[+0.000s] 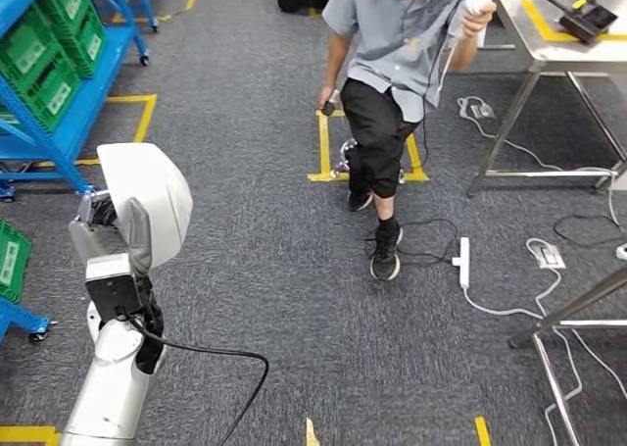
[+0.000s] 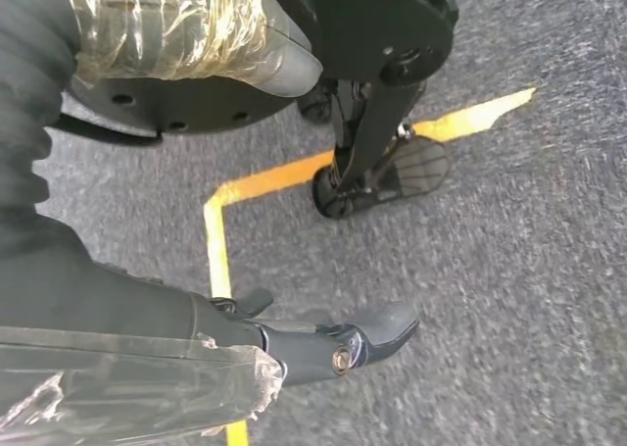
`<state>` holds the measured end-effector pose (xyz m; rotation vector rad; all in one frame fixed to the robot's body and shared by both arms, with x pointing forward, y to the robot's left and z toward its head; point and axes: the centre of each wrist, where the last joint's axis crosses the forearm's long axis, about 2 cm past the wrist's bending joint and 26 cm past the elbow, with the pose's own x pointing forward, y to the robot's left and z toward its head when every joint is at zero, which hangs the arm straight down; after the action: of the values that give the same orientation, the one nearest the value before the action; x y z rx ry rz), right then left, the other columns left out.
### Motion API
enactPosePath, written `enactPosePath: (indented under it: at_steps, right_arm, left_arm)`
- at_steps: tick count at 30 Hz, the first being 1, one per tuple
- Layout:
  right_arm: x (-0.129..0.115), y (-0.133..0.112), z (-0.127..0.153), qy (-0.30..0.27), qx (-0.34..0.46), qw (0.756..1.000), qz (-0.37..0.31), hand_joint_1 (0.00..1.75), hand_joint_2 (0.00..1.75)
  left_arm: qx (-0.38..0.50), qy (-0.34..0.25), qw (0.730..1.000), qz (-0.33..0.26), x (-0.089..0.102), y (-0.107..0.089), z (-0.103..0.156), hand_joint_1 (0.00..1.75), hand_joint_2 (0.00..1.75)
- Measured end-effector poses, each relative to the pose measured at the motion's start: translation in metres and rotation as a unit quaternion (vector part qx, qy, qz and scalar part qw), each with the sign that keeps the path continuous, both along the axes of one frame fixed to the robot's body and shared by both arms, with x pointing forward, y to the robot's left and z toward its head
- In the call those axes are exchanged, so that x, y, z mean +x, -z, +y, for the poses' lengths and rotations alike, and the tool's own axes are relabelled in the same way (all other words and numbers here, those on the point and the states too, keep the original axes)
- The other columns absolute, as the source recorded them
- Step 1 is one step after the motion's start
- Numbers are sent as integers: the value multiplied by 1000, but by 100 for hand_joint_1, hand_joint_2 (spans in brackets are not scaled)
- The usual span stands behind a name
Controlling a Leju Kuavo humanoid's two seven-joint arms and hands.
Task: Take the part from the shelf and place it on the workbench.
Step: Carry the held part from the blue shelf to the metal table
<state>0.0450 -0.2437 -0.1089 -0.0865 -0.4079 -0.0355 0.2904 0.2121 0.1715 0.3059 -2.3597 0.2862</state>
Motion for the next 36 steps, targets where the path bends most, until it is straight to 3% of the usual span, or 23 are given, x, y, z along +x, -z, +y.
enactPosePath:
  at_steps: [36]
  right_arm:
    - [-4, 0, 0, 3, 1, 1000, 3, 0, 175]
  left_arm:
    - [13, -16, 1000, -6, 1, -1, 8, 175, 175]
